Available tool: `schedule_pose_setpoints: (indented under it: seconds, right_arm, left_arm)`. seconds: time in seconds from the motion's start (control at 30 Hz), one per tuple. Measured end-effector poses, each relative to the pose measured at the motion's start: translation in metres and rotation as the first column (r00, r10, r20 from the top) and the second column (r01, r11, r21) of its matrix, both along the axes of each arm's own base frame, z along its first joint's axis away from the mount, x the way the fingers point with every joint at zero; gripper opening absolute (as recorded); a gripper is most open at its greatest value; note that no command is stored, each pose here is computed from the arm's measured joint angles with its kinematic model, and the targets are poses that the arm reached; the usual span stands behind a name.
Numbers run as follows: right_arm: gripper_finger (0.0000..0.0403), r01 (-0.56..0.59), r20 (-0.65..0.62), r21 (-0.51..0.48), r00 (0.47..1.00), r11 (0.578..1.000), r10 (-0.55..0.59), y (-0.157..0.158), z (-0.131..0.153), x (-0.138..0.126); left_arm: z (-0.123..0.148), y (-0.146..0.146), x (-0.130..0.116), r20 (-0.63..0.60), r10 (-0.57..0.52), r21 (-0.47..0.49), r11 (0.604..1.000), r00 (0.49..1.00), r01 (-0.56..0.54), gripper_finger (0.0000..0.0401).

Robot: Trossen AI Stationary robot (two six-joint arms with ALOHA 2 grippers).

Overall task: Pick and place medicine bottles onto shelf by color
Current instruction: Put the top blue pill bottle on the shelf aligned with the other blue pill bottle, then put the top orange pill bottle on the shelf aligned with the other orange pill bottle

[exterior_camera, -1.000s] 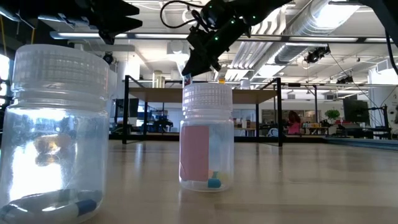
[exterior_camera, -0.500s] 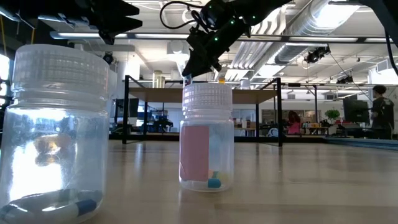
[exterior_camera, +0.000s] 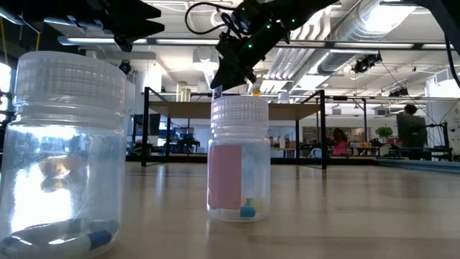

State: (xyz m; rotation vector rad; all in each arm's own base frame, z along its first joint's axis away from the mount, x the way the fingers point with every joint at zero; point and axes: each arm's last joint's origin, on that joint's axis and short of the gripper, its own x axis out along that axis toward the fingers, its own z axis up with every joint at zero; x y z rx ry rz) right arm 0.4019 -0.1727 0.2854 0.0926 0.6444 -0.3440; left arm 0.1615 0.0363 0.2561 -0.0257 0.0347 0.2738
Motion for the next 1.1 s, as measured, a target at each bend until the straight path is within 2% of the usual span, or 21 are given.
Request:
schedule_pose_setpoints:
  seconds: [0.27, 0.5, 0.67, 0.77, 0.87, 1.0, 1.1]
  right_arm:
    - [0.0177, -0.001, 0.011, -0.004, 1.0, 1.0, 0.001, 0.001, 0.024, -0.002]
    - [0.0177, -0.006, -0.078, 0.037, 0.997, 0.999, 0.008, 0.008, 0.048, -0.01]
    - [0.0177, -0.057, -0.179, 0.056, 0.982, 0.997, 0.066, 0.023, 0.058, -0.015]
    - [0.0177, -0.082, -0.23, 0.079, 0.968, 0.994, 0.098, 0.036, 0.057, -0.016]
    - [0.0177, -0.105, -0.292, 0.107, 0.947, 0.989, 0.132, 0.049, 0.053, -0.018]
    - [0.0177, -0.137, -0.343, 0.132, 0.923, 0.982, 0.175, 0.066, 0.05, -0.018]
    - [0.0177, -0.167, -0.347, 0.133, 0.915, 0.977, 0.204, 0.077, 0.05, -0.015]
  left_arm:
    - [-0.001, 0.0, 0.0, -0.007, 0.0, -0.002, 1.0, 1.0, 0.0, 0.02]
    - [-0.007, 0.0, -0.001, -0.072, 0.018, -0.014, 1.0, 0.997, -0.019, 0.02]
    - [-0.013, 0.0, -0.002, -0.13, 0.026, -0.031, 0.999, 0.991, -0.03, 0.02]
    - [-0.017, 0.0, -0.002, -0.163, 0.025, -0.091, 0.995, 0.986, -0.041, 0.02]
    - [-0.024, -0.001, -0.004, -0.204, 0.017, -0.2, 0.978, 0.979, -0.058, 0.02]
    - [-0.034, -0.002, -0.007, -0.274, 0.003, -0.36, 0.927, 0.962, -0.106, 0.02]
    - [-0.041, -0.004, -0.01, -0.328, -0.004, -0.443, 0.884, 0.945, -0.15, 0.02]
